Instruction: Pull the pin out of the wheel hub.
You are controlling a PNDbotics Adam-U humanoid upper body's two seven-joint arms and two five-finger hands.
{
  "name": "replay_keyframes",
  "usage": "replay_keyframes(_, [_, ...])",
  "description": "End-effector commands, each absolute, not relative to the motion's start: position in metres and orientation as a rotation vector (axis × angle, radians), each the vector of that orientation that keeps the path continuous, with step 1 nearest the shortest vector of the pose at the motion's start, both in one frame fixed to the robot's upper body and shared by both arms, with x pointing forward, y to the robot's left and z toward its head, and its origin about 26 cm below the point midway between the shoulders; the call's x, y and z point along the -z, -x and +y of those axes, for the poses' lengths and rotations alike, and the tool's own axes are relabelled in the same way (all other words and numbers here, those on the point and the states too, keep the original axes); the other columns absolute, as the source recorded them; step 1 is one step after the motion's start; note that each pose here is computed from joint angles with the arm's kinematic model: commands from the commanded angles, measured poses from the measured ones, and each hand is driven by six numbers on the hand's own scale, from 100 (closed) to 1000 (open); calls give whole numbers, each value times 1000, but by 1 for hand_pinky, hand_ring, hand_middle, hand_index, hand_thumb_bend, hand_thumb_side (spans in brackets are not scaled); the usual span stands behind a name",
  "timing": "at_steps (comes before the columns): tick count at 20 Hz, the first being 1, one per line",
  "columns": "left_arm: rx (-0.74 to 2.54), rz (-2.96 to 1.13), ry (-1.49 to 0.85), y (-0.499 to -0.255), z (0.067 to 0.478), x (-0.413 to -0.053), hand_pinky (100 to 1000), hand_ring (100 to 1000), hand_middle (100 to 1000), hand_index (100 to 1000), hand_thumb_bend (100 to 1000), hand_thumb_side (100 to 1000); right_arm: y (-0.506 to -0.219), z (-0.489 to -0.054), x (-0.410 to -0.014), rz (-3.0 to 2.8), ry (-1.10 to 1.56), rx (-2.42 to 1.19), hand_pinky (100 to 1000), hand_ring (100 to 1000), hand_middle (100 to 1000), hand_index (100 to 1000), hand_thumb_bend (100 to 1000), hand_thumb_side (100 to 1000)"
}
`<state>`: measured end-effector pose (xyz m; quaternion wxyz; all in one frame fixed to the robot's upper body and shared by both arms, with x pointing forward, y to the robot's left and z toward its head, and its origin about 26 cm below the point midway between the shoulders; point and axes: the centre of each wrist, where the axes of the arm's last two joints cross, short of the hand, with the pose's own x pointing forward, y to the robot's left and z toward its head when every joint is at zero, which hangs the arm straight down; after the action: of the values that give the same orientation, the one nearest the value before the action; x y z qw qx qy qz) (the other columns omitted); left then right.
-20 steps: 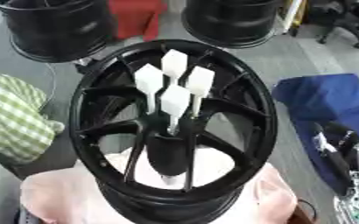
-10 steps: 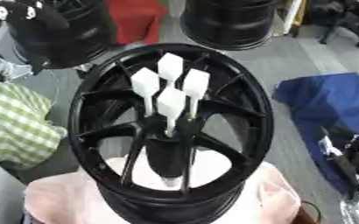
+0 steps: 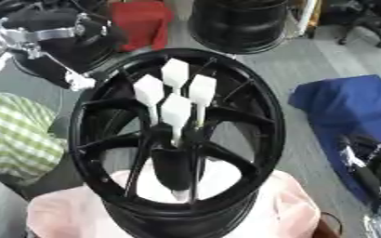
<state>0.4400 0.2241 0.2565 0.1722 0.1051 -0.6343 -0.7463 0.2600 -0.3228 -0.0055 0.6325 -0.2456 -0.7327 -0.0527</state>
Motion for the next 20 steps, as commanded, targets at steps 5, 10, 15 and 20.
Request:
replay_keyframes(5, [2821,-1510,-178,-436,193,-263,853,846,849,905,201,165,-261,-329,0,-1692,584,96,508,570,666,748,511,485])
replay_keyframes(10, [2824,-1483,-178,-436,197,-260,847,842,841,899,209,169,-261,-330,0,-1691,587,97,508,570,666,748,510,485])
replay_keyframes(15, [2819,-1444,-199,-438,204,-257,837,825,823,897,219,195,-262,-330,-1,-1693,588,96,508,570,666,748,511,486])
replay_keyframes(20, [2829,-1377,-217,-441,207,-250,827,813,810,890,224,198,-261,-330,0,-1691,589,99,508,570,666,748,506,482])
